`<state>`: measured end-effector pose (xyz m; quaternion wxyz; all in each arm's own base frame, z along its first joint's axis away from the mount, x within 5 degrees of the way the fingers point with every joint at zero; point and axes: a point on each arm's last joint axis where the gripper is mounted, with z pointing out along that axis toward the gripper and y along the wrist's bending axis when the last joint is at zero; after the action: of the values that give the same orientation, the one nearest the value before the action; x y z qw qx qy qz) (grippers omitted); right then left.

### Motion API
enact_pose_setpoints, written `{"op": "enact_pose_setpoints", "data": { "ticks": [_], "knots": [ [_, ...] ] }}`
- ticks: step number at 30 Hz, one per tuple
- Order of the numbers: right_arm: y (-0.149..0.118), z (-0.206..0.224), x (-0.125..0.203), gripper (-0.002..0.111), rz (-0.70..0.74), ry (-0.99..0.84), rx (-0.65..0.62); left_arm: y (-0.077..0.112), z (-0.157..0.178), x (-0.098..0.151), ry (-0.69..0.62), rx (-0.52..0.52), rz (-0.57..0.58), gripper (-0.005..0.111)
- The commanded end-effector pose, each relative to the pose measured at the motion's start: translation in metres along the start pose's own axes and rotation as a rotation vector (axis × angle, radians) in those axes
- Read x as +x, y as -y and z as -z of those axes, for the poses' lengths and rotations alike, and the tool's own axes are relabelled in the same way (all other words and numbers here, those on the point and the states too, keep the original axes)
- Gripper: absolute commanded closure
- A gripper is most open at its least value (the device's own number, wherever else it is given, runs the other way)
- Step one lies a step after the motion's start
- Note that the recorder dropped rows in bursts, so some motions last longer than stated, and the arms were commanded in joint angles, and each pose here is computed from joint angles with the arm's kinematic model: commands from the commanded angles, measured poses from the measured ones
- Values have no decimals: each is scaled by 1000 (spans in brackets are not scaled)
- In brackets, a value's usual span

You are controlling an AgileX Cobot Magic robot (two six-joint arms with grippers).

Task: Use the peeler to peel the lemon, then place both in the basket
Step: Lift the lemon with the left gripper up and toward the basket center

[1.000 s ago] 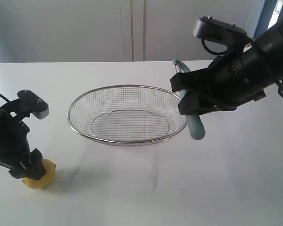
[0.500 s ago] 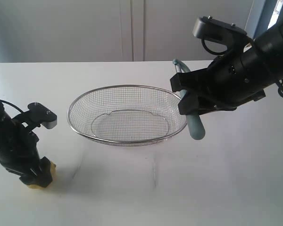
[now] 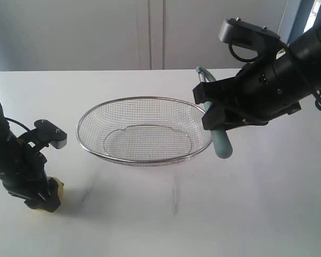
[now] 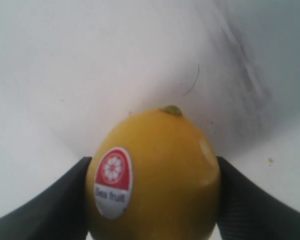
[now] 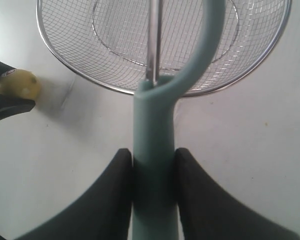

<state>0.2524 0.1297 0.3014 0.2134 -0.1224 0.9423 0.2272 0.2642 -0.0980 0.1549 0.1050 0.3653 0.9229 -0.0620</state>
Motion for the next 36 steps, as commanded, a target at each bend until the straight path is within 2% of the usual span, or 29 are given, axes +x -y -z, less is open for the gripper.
{"op": "enact_pose_setpoints", "data": {
  "ticks": [1,19,36],
  "knots": [
    [-1,3,-4,108,6,28,-5,2,2,-1,2,8,8,107],
    [-1,3,-4,108,-2,28,-5,7,47,-1,116,-60,-42,107],
    [-1,3,-5,108,-5,41,-7,19,110,5,345,-164,-64,107]
  ]
}}
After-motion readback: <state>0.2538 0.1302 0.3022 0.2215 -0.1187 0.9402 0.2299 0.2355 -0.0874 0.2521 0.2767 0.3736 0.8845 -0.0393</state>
